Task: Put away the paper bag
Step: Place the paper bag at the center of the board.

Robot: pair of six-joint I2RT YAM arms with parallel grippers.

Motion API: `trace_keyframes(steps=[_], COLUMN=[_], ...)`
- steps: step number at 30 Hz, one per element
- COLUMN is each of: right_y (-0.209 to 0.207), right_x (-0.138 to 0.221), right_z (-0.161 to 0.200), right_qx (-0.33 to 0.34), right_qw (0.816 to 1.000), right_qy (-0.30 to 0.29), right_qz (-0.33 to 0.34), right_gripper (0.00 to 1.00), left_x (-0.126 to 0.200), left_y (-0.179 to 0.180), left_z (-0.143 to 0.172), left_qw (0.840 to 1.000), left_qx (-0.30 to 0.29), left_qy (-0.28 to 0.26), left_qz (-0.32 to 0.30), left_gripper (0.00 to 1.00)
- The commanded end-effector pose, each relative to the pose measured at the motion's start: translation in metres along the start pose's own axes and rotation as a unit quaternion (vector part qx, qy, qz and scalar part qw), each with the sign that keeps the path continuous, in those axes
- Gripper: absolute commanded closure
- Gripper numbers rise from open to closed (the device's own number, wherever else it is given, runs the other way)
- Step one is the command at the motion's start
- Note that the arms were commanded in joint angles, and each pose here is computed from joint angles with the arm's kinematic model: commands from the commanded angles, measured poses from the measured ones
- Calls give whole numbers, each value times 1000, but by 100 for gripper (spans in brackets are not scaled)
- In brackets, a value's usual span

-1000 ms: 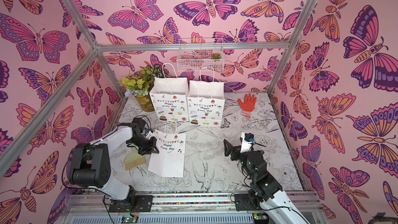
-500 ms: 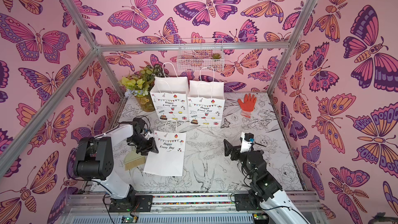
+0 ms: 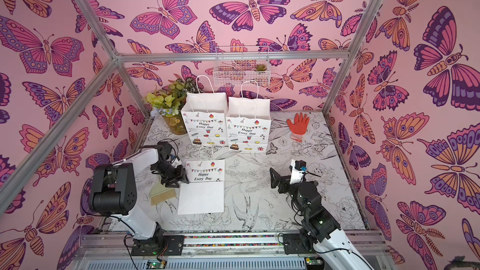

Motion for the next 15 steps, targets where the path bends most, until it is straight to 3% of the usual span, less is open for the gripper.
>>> trace_keyframes(steps=[1,5,9,12,15], right_y=[-1,3,16,29,46], right_x=[0,0,-2,-7,-16], right_z=[-3,-4,-7,-8,-1], right_qx=[-3,4,10,11,-5], right_qw=[1000,1000,998,994,979], right_qy=[-10,-5,33,88,171], right_qz=[6,-12,-45,-63,-115], right_gripper=[0,3,5,19,32], left_x=[22,49,90,120,142], left_y=[-2,-14,-38,-59,-79], left_z=[1,-4,-5,2,21], left_qw=[1000,998,984,954,908], left_qx=[-16,-28,-59,-82,-95], left_qy=[-13,-63,-168,-285,-403], left_qz=[-2,12,31,50,65], left_gripper=[41,41,41,41,41])
Point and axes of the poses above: each gripper's point midway between its finger pads, its own x axis back along the fingers, its own y axis along the line the jaws close on, z = x × y, the point moved 8 cm from there along x, back along the fingers, and after that the axes turned 12 degrees about -x, right-handed, at the moved point
